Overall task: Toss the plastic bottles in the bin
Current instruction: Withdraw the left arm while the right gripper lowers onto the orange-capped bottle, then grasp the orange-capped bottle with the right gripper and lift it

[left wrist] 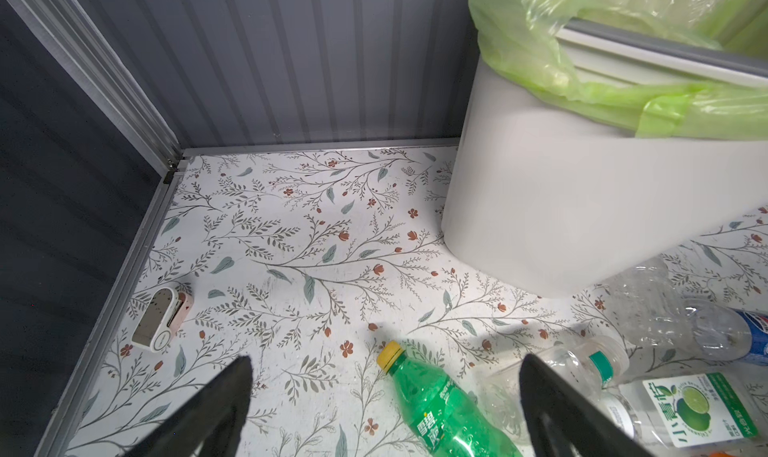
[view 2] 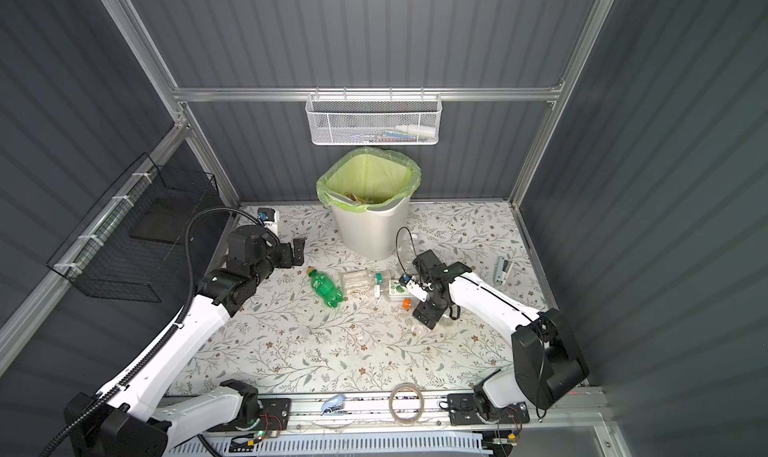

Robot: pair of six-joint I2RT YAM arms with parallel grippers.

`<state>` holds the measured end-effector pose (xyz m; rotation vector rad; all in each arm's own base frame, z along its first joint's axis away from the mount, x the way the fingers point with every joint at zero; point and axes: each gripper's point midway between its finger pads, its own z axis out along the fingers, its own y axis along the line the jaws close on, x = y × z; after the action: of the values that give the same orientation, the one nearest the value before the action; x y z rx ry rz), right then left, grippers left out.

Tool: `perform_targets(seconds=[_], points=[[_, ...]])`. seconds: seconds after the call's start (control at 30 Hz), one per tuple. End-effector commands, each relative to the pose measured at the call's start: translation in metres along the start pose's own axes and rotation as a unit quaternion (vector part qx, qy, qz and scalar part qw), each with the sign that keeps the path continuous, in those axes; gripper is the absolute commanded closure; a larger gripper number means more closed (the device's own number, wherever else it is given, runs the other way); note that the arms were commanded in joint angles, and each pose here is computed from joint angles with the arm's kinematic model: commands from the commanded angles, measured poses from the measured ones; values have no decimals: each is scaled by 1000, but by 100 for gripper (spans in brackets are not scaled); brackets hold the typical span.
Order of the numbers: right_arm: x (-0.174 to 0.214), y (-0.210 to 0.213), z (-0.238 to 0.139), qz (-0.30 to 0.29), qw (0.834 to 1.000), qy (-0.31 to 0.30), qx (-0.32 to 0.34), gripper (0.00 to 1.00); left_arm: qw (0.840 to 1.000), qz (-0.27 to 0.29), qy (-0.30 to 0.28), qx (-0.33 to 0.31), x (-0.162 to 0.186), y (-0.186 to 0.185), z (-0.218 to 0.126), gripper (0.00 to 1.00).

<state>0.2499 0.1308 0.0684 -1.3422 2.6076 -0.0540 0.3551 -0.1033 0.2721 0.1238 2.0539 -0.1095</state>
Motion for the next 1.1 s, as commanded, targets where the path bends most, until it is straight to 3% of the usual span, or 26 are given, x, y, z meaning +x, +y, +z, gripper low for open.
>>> perform_targets(seconds=[0.0, 0.6, 1.07], points=[[-2, 4, 10, -11, 1000, -5, -15, 11, 1000, -2, 4, 6, 3, 0, -2, 0], [9, 9, 39, -6, 1000, -2, -7, 18, 999, -25, 26, 15, 26, -2, 12, 0], [8, 15, 41, 3, 1000, -15, -7, 30, 999, -33, 38, 21, 38, -3, 15, 0]])
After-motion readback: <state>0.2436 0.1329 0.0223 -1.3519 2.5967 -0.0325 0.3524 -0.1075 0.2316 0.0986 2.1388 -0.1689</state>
